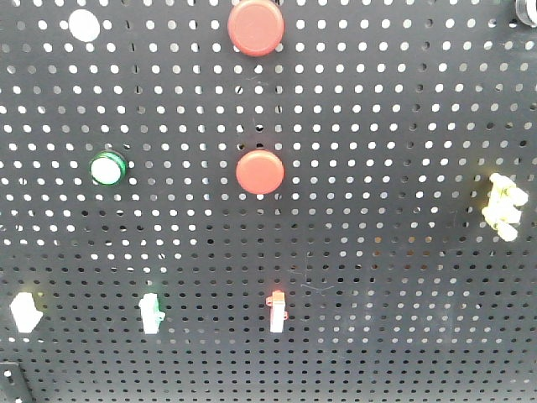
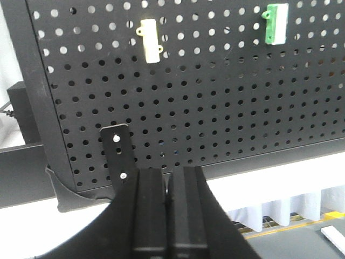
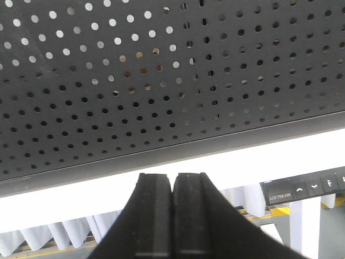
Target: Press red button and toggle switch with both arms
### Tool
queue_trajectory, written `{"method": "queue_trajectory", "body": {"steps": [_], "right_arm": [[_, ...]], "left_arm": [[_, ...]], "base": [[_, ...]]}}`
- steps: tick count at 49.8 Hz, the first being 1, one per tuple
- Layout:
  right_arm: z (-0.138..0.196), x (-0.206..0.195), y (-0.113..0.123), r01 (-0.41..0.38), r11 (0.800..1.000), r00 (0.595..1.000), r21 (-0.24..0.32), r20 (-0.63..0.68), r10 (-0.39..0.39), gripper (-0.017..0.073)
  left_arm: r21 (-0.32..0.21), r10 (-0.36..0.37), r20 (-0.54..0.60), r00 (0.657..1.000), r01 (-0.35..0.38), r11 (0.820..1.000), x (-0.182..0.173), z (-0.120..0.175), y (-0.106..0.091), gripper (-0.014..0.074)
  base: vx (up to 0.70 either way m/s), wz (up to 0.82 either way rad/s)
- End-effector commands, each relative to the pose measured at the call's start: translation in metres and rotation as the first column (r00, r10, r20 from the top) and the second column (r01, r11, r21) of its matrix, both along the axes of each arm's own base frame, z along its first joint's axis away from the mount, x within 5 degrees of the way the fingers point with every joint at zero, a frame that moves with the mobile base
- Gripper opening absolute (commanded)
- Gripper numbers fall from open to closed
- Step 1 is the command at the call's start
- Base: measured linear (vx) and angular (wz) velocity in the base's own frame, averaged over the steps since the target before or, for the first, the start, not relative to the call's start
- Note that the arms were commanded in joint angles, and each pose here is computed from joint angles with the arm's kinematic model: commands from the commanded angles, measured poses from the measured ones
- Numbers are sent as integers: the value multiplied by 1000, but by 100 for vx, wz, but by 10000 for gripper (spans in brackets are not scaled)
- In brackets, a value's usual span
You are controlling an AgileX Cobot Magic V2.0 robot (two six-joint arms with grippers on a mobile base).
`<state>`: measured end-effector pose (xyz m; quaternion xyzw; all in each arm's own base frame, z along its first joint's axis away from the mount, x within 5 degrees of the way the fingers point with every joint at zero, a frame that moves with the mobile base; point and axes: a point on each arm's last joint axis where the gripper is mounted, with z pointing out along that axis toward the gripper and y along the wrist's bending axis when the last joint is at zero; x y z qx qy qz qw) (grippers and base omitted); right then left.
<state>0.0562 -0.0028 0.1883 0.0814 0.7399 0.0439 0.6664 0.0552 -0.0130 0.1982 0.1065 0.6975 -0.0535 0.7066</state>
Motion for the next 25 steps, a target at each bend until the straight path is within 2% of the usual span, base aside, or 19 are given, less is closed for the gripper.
{"method": "queue_trajectory", "body": {"steps": [1, 25], "right_arm": [[3, 0, 0, 3, 1000, 997, -22, 83, -1, -3], [3, 0, 0, 3, 1000, 997, -22, 83, -1, -3]], "left_arm": [[-23, 11, 58, 998, -9, 1000, 0, -3, 1, 2], [-23, 11, 58, 998, -9, 1000, 0, -3, 1, 2]], "base": [[0, 0], [0, 0]]}}
